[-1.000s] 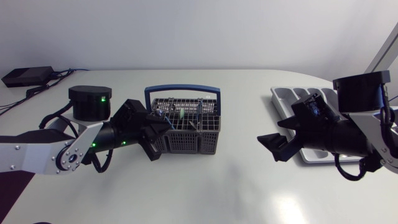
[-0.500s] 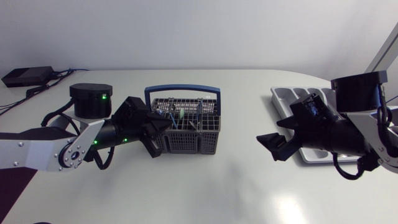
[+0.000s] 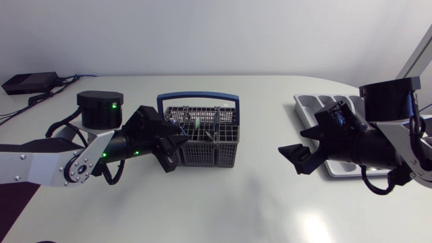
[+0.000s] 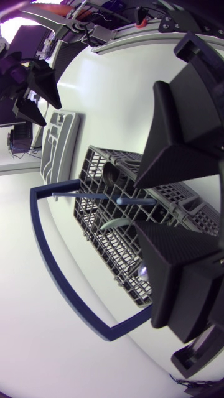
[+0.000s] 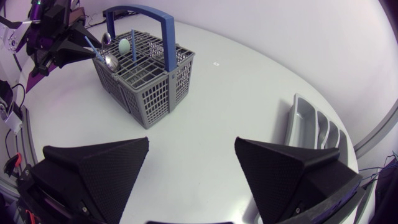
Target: Transfer all utensils from the basket to the drawer tray.
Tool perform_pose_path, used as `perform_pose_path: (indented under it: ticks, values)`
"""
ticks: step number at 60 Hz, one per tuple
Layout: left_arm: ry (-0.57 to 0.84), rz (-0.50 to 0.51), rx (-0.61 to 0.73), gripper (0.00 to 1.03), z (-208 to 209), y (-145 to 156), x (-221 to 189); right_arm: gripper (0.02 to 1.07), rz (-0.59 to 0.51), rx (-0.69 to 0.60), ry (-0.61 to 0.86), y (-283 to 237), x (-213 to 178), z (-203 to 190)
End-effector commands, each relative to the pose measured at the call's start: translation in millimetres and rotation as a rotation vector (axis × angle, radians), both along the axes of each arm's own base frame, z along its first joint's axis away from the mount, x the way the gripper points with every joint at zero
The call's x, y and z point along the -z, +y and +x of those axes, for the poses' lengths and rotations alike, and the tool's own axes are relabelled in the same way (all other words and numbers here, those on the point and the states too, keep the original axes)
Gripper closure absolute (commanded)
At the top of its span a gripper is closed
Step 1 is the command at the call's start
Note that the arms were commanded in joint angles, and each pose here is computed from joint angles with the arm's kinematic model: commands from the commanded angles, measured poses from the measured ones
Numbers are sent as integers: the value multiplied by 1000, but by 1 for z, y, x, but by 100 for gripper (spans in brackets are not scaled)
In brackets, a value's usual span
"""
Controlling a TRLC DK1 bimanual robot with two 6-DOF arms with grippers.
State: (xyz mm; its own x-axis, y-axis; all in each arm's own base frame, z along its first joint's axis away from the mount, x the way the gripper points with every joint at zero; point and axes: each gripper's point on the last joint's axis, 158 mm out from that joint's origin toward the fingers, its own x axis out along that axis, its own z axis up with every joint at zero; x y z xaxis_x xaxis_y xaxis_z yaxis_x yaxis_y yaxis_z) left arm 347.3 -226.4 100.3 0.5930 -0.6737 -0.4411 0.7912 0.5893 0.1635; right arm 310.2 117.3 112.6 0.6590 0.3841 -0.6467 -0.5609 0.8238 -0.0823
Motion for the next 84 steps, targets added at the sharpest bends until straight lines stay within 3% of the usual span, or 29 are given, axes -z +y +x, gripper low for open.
perform_pose_path:
  ticks: [1, 7, 14, 36, 61, 76, 84]
  values:
    - [-25, 1, 33, 62, -1, -8, -8, 7, -20, -20, 17, 2, 12, -5]
    - [-24, 1, 41, 63, 0, -12, -8, 7, -22, -22, 18, 2, 12, -6]
    - [-22, 3, 46, 79, 0, -14, -7, 7, -22, -22, 21, 2, 13, -6]
    - [-15, 10, 42, 99, -1, -11, -3, 7, -24, -23, 22, 2, 15, -6]
    - [-58, 1, 29, 99, 11, -8, -36, 7, -27, -36, 25, 6, 13, -10]
    - [-74, -43, 27, 99, 21, 4, -104, 7, -37, -61, 17, 11, 7, -16]
    - [7, -57, 54, 100, 15, 4, -138, 7, -44, -66, 12, 12, 3, -20]
